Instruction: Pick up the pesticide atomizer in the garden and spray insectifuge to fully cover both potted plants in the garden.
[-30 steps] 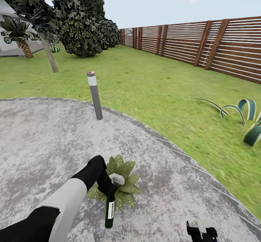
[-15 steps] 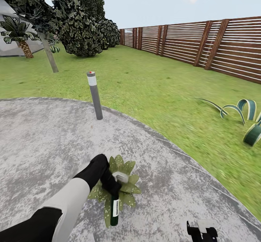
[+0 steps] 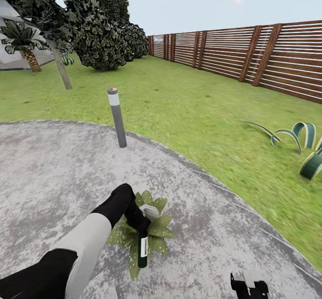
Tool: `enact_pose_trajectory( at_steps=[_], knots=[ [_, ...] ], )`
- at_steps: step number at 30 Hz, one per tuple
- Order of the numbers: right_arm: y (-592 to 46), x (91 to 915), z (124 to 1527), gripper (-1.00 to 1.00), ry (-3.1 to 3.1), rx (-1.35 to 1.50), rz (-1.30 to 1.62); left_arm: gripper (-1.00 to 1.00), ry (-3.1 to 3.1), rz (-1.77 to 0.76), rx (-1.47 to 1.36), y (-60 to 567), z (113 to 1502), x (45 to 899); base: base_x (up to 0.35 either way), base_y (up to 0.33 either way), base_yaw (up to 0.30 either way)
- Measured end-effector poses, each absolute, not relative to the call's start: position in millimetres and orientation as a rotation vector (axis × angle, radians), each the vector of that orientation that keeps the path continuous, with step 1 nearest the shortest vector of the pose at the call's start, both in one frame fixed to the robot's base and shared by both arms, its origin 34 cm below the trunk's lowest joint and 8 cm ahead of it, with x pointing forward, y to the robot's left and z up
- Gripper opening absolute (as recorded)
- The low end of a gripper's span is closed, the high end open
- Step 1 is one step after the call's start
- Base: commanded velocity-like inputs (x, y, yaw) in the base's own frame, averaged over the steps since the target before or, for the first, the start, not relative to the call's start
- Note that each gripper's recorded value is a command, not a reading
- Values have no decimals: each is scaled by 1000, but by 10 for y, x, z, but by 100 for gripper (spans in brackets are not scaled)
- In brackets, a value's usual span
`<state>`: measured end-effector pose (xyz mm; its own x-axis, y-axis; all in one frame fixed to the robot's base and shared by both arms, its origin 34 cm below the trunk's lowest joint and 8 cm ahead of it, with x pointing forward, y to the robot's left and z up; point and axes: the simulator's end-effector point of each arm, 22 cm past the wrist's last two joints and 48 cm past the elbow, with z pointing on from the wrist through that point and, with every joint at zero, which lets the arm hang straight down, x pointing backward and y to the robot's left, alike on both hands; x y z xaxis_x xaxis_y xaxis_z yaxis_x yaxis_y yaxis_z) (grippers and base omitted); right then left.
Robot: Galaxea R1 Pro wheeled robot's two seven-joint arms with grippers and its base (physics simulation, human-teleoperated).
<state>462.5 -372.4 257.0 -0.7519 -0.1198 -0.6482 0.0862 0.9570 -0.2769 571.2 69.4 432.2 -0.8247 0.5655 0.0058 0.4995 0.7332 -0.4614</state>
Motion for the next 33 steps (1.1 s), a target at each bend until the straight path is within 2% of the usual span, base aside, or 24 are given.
enact_pose_trajectory(
  at_steps=[9, 29, 33],
  knots=[
    [-3724, 4625, 2566, 100, 2393, -24, -379, -100, -2763, 677, -853, 708, 4234, 5596, -21, 0, 0],
    [-3727, 4624, 2564, 100, 2393, -24, -379, -100, -2747, 655, -862, 758, 4125, 5483, -330, 74, 0],
    [-3735, 4624, 2565, 100, 2393, -24, -381, -100, -2715, 718, -974, 708, 3994, 5315, -338, 11, 0]
  ],
)
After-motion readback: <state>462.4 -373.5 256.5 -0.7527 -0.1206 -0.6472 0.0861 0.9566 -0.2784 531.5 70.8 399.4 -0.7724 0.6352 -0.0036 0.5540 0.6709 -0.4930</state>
